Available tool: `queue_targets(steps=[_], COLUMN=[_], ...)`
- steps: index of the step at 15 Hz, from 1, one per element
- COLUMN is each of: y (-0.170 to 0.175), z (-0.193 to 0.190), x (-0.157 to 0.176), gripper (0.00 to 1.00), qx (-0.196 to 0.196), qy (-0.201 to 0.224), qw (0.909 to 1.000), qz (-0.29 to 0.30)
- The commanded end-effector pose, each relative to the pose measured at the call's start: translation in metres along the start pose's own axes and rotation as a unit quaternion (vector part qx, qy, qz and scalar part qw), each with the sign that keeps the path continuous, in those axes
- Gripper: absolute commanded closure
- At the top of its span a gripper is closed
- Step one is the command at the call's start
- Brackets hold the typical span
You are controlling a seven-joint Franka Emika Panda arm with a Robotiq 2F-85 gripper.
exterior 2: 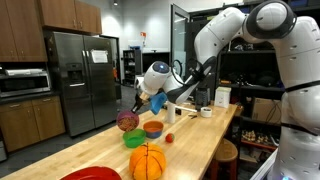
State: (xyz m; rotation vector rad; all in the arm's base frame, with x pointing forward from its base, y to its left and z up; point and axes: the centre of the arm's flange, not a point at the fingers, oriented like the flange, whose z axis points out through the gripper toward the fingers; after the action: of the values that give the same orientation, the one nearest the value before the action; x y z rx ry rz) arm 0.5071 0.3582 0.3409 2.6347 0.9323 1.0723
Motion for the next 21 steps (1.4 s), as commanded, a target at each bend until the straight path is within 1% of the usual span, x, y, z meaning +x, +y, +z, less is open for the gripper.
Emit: queue_targets(steps=[1,7,15,21], y=[-0.008,-0.016,-0.015,-0.026], z=[-0.006,-0.013,-0.017,-0.026], x=[0.0,0.004,-0.001,-0.003], gripper=[0.99,0.99,0.99,0.99], qx=[-0.028,-0.072,-0.117,-0.133], qy=[0.008,0.026,0.042,0.055], qw=[0.9992,0.9947,0.9884,0.9857], qz=[-0.029,-0.068,-0.087,-0.087])
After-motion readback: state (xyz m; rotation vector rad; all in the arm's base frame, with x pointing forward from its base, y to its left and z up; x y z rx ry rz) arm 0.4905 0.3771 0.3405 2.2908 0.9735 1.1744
